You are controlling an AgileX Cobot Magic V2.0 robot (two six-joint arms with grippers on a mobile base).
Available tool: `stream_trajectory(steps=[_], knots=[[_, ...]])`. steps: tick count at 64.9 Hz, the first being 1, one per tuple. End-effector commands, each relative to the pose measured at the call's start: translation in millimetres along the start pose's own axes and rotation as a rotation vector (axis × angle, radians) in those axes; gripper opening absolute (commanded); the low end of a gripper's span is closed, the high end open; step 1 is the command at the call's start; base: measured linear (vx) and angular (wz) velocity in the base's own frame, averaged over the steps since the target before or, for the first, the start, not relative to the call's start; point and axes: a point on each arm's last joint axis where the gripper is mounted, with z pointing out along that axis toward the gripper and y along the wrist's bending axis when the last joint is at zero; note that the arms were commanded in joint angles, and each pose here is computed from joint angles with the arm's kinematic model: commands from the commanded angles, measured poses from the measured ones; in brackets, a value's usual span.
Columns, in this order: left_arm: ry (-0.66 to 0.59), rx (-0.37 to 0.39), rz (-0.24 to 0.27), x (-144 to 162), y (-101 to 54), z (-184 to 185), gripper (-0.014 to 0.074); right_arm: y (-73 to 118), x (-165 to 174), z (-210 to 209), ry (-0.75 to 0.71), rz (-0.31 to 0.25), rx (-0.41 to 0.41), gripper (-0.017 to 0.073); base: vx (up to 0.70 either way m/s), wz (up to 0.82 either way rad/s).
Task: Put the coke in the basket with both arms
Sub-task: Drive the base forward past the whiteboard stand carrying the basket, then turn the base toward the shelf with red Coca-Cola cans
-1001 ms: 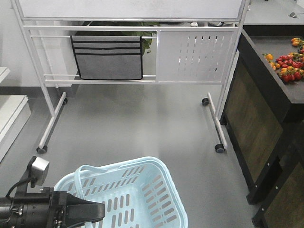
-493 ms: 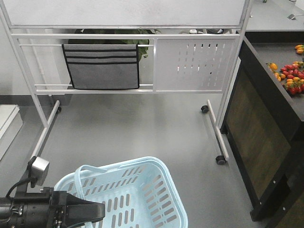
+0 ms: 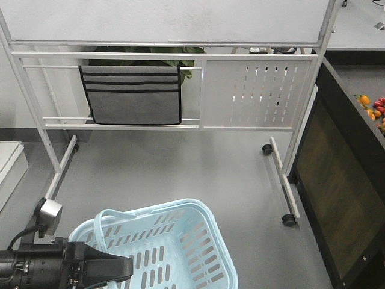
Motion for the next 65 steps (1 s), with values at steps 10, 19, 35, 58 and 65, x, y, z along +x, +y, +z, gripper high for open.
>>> stream_trajectory(steps=[10,19,35,58,65], knots=[[-0.055,0.132,0.010,-6.1,-18.1,-2.1,-0.0006,-0.6,-4.8,-0.7,-0.077,-0.007,0.009,-0.0002,0.20,0.05],[-0.055,0.132,0.010,-6.1,-18.1,-2.1,-0.0006,-0.6,-4.8,-0.7,-0.077,-0.007,0.009,-0.0002,0.20,0.11],[-0.056,0.133,0.010,-6.2,-18.1,-2.1,-0.0006,-0.6,-4.8,-0.7,-0.077,-0.007,0.009,-0.0002,0.19,0.31],[-0.056,0.133,0.010,-6.2,-18.1,-2.1,-0.0006,-0.6,-4.9,-0.7,-0.079,-0.007,0.009,-0.0002,0.17,0.61],[-0.056,0.133,0.010,-6.2,-18.1,-2.1,-0.0006,-0.6,-5.0,-0.7,-0.080,-0.007,0.009,-0.0002,0.17,0.64]])
